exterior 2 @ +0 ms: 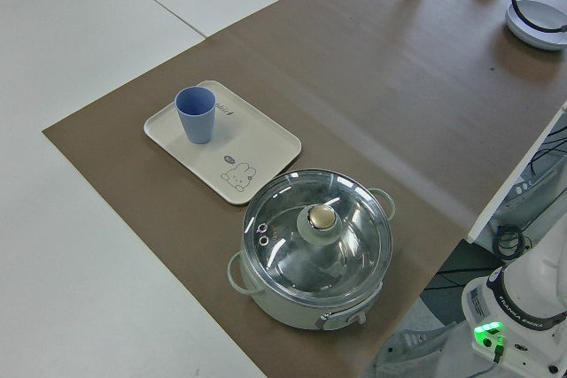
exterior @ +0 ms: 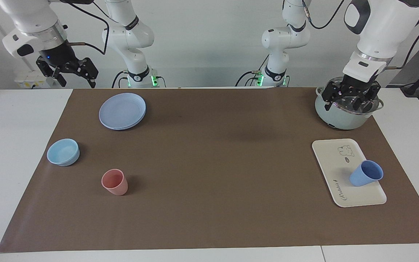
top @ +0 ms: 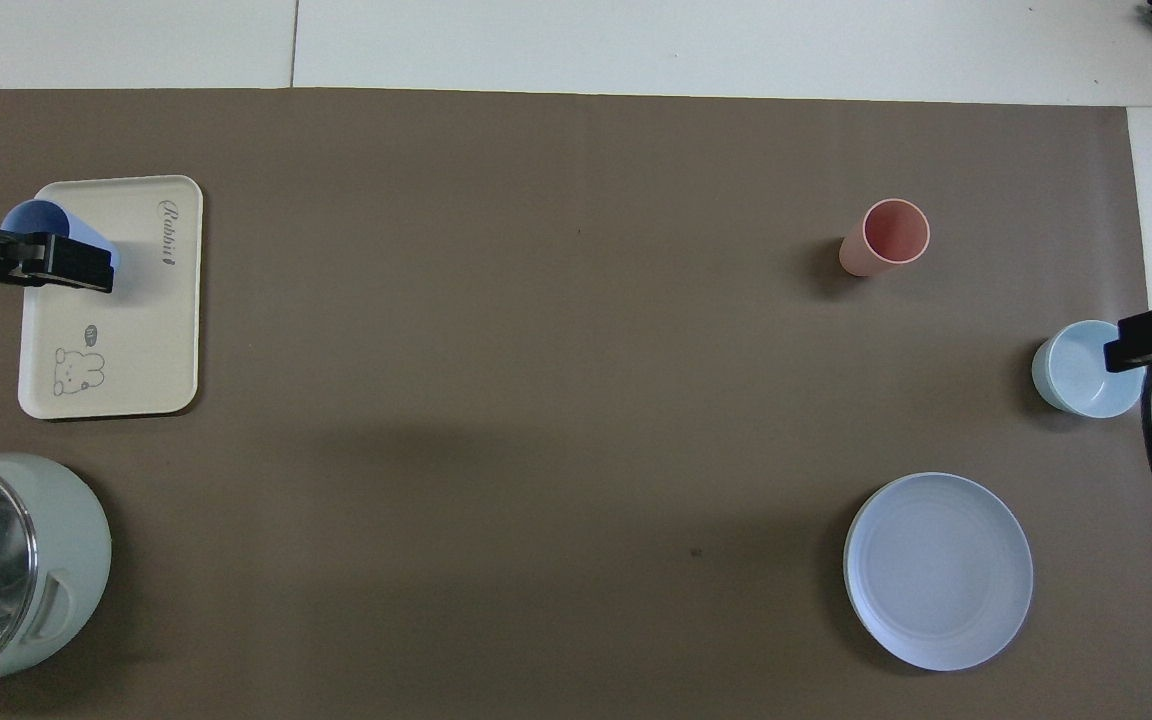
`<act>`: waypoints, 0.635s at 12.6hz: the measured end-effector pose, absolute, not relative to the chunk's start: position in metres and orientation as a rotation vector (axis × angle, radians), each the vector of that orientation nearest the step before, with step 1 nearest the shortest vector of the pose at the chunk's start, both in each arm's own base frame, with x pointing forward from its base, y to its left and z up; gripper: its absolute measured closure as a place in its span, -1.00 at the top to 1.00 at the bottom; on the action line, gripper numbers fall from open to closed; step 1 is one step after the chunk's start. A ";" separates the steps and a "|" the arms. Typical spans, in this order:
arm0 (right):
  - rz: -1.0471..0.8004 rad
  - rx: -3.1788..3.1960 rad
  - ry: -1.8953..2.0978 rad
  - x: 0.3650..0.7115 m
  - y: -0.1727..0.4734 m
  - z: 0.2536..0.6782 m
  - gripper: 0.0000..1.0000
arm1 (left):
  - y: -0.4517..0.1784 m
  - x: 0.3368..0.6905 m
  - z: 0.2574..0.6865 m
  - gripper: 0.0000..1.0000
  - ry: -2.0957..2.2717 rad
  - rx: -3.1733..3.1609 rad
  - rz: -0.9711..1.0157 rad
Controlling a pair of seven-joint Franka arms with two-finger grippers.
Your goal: Place cup on tray
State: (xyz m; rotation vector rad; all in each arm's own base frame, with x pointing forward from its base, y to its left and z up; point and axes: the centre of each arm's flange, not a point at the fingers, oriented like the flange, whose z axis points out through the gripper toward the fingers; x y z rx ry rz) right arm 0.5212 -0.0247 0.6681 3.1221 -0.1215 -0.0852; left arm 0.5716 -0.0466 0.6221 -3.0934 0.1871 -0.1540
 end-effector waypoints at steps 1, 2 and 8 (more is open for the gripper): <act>-0.086 3.123 -0.125 0.517 -0.026 0.670 1.00 | -0.052 0.571 0.622 1.00 0.200 -3.095 -0.155; -0.091 3.124 -0.130 0.514 -0.028 0.669 1.00 | -0.057 0.571 0.622 1.00 0.206 -3.105 -0.155; -0.057 3.107 -0.134 0.517 -0.031 0.662 1.00 | -0.041 0.561 0.624 1.00 0.132 -3.165 -0.033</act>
